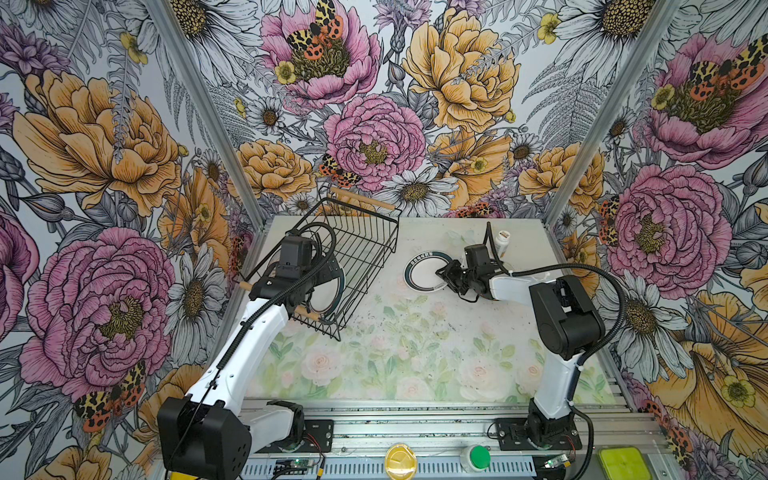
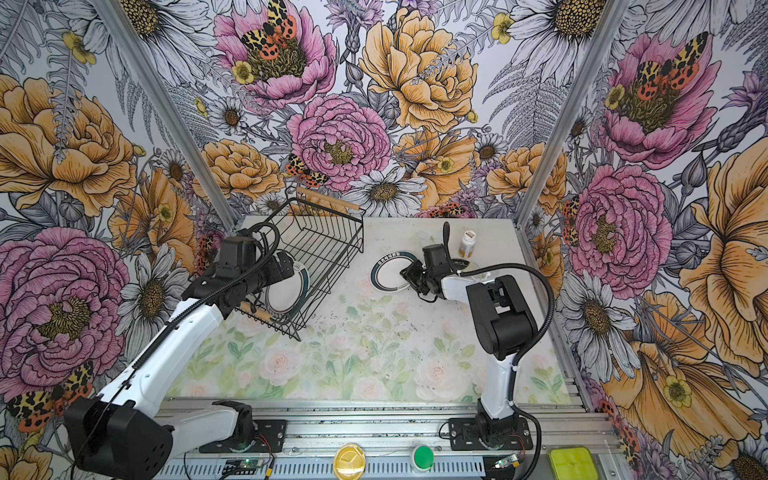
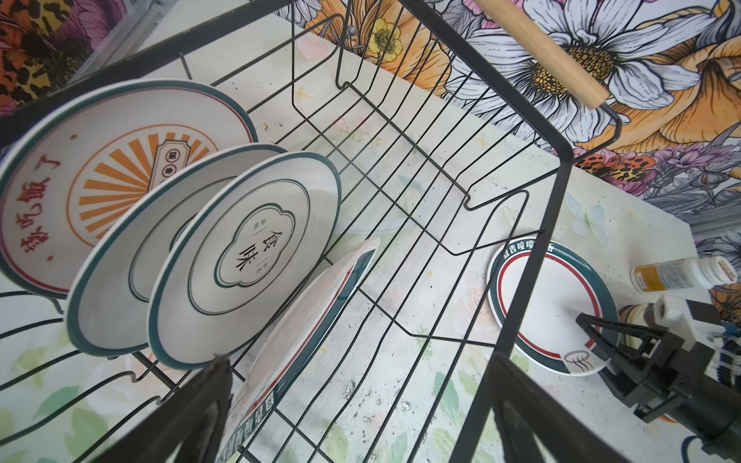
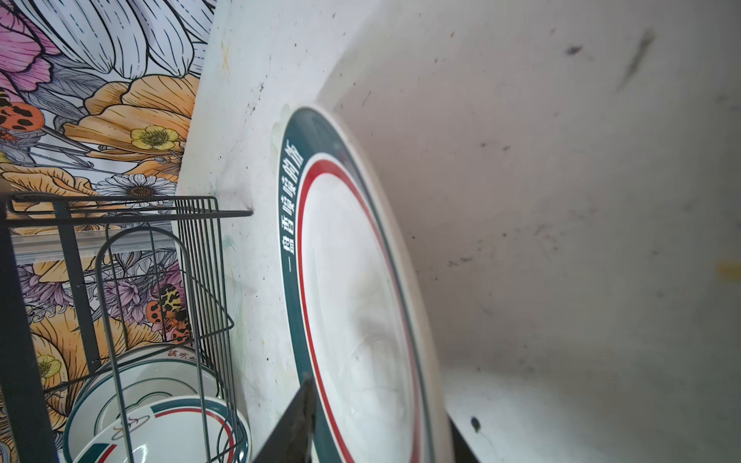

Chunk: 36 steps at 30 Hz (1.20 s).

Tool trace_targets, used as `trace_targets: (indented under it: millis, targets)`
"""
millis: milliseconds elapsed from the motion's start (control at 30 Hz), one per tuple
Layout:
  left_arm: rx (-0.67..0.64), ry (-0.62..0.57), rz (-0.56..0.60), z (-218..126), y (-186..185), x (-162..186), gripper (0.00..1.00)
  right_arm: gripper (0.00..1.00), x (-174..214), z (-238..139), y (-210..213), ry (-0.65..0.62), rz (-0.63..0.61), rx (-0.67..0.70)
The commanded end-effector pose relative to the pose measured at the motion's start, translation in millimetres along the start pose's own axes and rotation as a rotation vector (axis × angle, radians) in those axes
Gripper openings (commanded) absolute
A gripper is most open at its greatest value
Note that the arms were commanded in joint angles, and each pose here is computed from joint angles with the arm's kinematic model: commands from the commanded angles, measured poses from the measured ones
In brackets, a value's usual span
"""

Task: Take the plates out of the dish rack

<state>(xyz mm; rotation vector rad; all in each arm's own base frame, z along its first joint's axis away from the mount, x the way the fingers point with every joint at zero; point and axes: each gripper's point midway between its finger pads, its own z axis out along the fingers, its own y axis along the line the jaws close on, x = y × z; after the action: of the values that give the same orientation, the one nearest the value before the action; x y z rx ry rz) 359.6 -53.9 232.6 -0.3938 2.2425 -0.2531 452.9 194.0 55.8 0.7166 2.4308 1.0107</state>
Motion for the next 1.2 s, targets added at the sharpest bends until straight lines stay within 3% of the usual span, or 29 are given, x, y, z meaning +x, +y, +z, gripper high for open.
trace_targets:
  millis: [0,500,733,1167]
  targets:
    - [0.011,0.013,0.014,0,1,2,0.99,0.44,-1,3,-3,0.000,-0.001,0.016]
    - [-0.009,0.059,0.005,7,10,8,0.99,0.61,11,4,-37,0.031,0.013,0.149]
    - [-0.031,0.106,0.020,17,13,14,0.99,0.74,12,-9,-50,0.017,-0.017,0.259]
    - [-0.103,0.184,0.053,36,23,18,0.99,0.85,30,-30,-73,0.021,-0.043,0.346]
